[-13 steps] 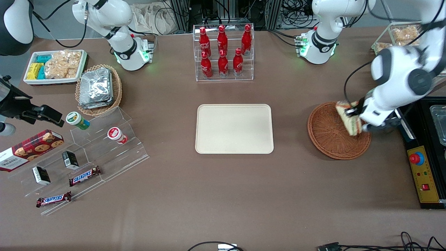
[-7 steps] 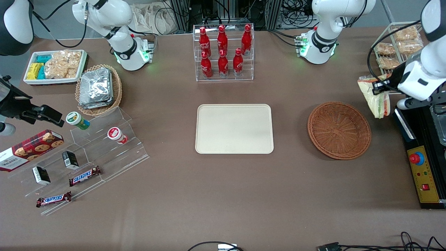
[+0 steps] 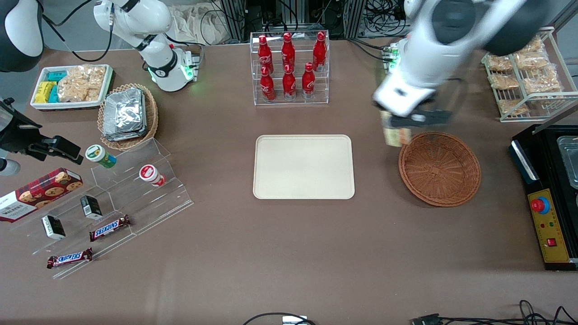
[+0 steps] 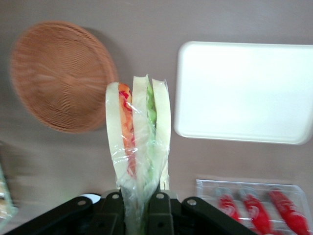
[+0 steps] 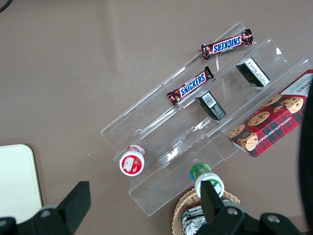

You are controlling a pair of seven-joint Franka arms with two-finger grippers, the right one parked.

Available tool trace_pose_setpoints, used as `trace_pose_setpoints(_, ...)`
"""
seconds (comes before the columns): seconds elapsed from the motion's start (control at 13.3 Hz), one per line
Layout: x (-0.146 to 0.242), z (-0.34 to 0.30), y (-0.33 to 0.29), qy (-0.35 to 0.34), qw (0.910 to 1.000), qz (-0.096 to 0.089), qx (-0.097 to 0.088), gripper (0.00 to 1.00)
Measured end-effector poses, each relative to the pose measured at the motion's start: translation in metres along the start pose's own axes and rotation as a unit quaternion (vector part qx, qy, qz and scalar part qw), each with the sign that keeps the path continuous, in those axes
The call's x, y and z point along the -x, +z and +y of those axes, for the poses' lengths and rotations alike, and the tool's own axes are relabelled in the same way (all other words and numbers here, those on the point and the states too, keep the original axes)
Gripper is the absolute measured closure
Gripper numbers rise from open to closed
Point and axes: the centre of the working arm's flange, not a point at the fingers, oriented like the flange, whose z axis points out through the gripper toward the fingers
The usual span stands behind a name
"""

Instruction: Place sandwich from basket to tray

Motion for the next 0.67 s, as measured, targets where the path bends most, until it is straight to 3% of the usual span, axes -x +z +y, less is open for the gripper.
trace_pose_setpoints(0.15, 0.009, 0.05, 0.016, -0.003, 1.0, -0.009, -0.002, 0.84)
trace_pose_setpoints(0.38, -0.013, 0.073, 0.065, 0.005, 0.9999, -0.014, -0.003, 0.84)
trace_pose_setpoints(0.53, -0.025, 0.085, 0.121, 0.017, 0.9998, 0.0, -0.006, 0.84)
trace_pose_setpoints(0.67, -0.029, 0.092, 0.184, 0.036, 0.999, 0.027, -0.009, 0.84)
